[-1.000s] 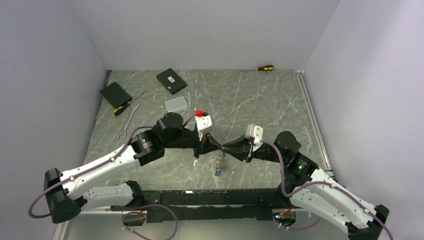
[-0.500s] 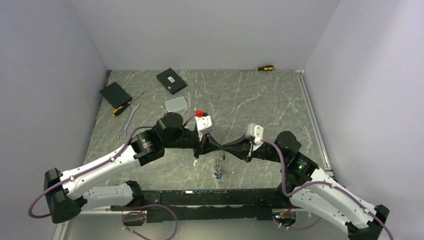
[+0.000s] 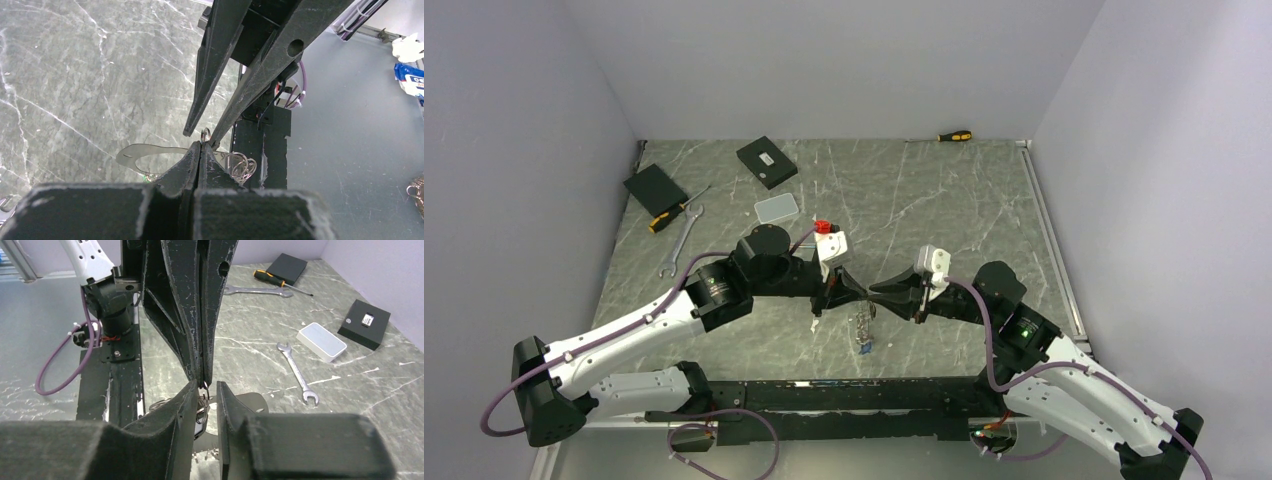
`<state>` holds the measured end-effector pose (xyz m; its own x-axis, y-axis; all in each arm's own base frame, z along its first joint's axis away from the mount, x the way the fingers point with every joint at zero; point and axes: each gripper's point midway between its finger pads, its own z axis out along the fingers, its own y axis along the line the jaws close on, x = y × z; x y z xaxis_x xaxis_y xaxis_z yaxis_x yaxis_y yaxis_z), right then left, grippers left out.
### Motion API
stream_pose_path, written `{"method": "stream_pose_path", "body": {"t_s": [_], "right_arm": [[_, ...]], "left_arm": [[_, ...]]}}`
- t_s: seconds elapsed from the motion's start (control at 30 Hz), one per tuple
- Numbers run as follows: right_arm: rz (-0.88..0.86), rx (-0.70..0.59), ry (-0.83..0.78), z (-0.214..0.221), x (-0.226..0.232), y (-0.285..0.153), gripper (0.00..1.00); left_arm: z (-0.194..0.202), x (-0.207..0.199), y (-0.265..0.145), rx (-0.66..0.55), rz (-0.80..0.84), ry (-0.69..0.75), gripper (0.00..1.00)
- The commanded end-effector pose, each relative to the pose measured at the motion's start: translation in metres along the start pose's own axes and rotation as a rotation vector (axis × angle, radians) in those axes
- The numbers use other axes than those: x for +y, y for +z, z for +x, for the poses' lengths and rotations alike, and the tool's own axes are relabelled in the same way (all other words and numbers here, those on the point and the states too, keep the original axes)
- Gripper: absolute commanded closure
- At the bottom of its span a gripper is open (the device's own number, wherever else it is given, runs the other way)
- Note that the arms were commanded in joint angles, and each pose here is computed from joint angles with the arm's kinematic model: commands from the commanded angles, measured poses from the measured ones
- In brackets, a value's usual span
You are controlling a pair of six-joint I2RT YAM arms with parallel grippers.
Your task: Put the keys on the keyring
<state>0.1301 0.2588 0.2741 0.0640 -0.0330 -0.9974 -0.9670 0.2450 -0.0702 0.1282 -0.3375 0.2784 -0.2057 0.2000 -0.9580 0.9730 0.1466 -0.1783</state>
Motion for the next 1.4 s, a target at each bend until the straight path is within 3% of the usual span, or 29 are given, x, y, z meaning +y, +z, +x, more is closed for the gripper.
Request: {"method": "stream_pose_path", "body": {"t_s": [0.0, 0.37, 0.63, 0.87, 1.1, 1.17, 1.27, 1.33, 1.37], "right_arm": [[0.037, -0.032, -0.030, -0.017, -0.007, -0.001, 0.74], [0.094, 0.011, 0.001, -0.005, -0.017, -0.001, 0.65], [0.051, 0.012, 0.005, -0.004, -0.010, 0.001, 0.80], [-0.007, -0.010, -0.006, -0.008, 0.000, 0.001, 1.00], [-0.001, 0.007, 0.015, -0.012, 0.001, -0.002, 1.00], [0.038, 0.020, 0.037, -0.012, -0.005, -0.003, 1.00], [0.125, 0.051, 0.082, -0.007, -0.019, -0.004, 1.00], [0.177, 0.083, 0.109, -0.006, -0.028, -0.004, 1.00], [0.224, 0.112, 0.144, -0.002, -0.035, -0.004, 1.00]], "left_arm": [[-0.033, -0.011, -0.008, -0.112, 0.040, 0.079, 1.00], [-0.033, -0.013, -0.009, -0.117, 0.048, 0.079, 1.00], [-0.032, -0.013, -0.008, -0.116, 0.049, 0.080, 1.00], [-0.030, -0.012, -0.007, -0.110, 0.045, 0.078, 1.00], [-0.027, -0.005, -0.008, -0.099, 0.005, 0.069, 0.99], [-0.026, -0.003, -0.007, -0.092, -0.007, 0.064, 0.86], [-0.022, 0.004, -0.006, -0.080, -0.041, 0.041, 0.47], [-0.021, 0.005, -0.007, -0.083, -0.053, 0.032, 0.09], [-0.022, 0.005, -0.008, -0.087, -0.057, 0.030, 0.01]]}}
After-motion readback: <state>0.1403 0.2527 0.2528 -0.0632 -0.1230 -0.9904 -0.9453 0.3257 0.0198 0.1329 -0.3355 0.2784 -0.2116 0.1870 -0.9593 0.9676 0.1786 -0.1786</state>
